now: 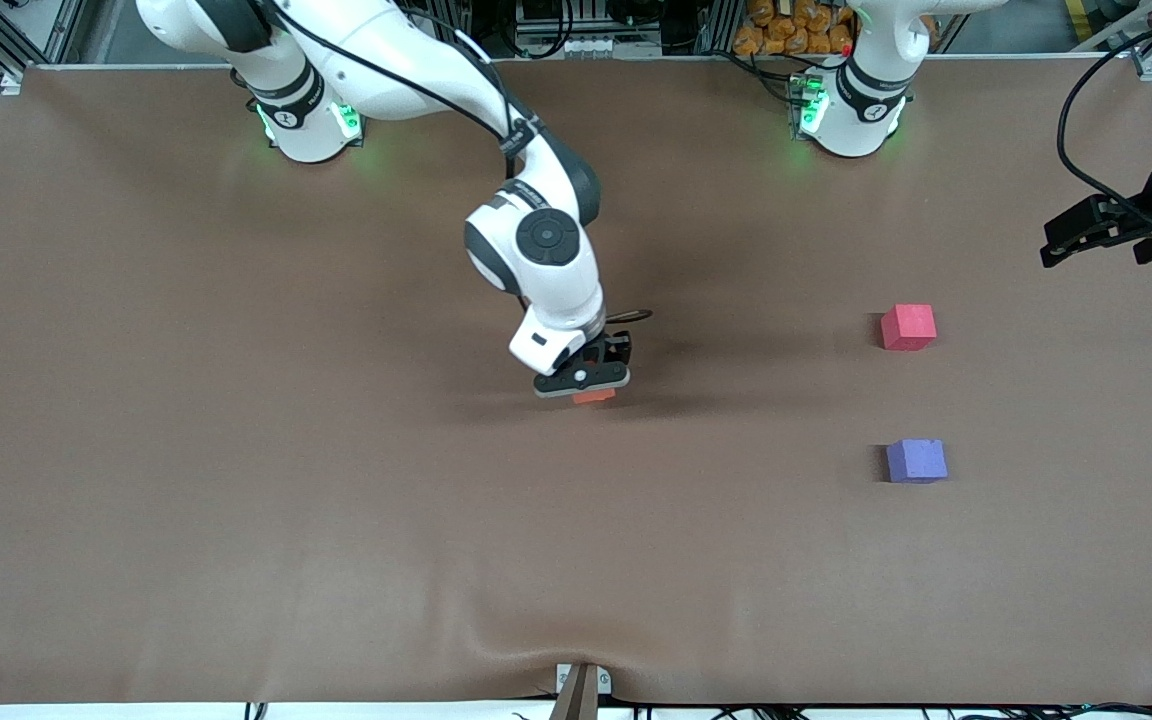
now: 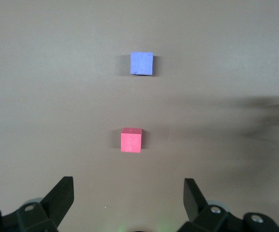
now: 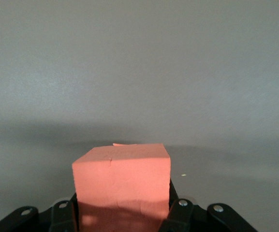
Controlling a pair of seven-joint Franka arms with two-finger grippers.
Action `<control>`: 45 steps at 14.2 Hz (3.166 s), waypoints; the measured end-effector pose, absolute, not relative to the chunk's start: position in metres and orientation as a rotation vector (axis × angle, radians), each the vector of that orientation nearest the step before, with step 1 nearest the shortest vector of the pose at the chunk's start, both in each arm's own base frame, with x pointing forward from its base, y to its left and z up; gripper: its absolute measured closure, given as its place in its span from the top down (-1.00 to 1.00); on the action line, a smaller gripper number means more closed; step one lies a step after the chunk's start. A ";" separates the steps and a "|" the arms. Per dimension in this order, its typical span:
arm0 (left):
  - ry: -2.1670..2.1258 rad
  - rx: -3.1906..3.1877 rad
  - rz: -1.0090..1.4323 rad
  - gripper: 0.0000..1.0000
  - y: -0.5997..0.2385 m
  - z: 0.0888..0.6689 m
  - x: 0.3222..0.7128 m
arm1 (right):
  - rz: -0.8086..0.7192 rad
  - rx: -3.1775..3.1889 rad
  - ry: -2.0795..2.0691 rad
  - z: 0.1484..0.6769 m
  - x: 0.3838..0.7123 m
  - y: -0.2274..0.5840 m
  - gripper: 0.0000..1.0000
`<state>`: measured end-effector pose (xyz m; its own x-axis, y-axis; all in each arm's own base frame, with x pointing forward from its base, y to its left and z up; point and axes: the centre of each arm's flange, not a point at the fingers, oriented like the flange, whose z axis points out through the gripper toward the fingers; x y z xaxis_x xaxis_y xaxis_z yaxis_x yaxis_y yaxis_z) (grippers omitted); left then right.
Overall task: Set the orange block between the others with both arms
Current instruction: 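Lower the orange cube while the left gripper reaches toward it, then grasp the orange cube with the left gripper while the right gripper withdraws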
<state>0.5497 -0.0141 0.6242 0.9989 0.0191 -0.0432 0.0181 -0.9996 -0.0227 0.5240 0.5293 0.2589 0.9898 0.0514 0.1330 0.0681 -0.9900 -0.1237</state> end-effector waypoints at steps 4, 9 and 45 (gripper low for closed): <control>-0.016 -3.120 0.078 1.00 -0.019 0.597 0.566 | -0.187 -2.999 0.003 0.221 0.509 0.549 0.22; 0.124 -3.134 0.133 1.00 -0.081 0.504 0.614 | -0.197 -3.015 0.031 0.207 0.519 0.543 0.22; -0.059 -3.230 0.053 1.00 -0.486 0.223 0.556 | 0.048 -3.140 -0.078 0.451 0.649 -0.005 1.00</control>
<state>0.5559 -0.4858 0.2230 0.9988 0.0351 -0.0347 0.0380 -0.9954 0.0885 0.6493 -0.0053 0.4511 0.9983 0.0498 -0.0304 0.0498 -0.9988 -0.0005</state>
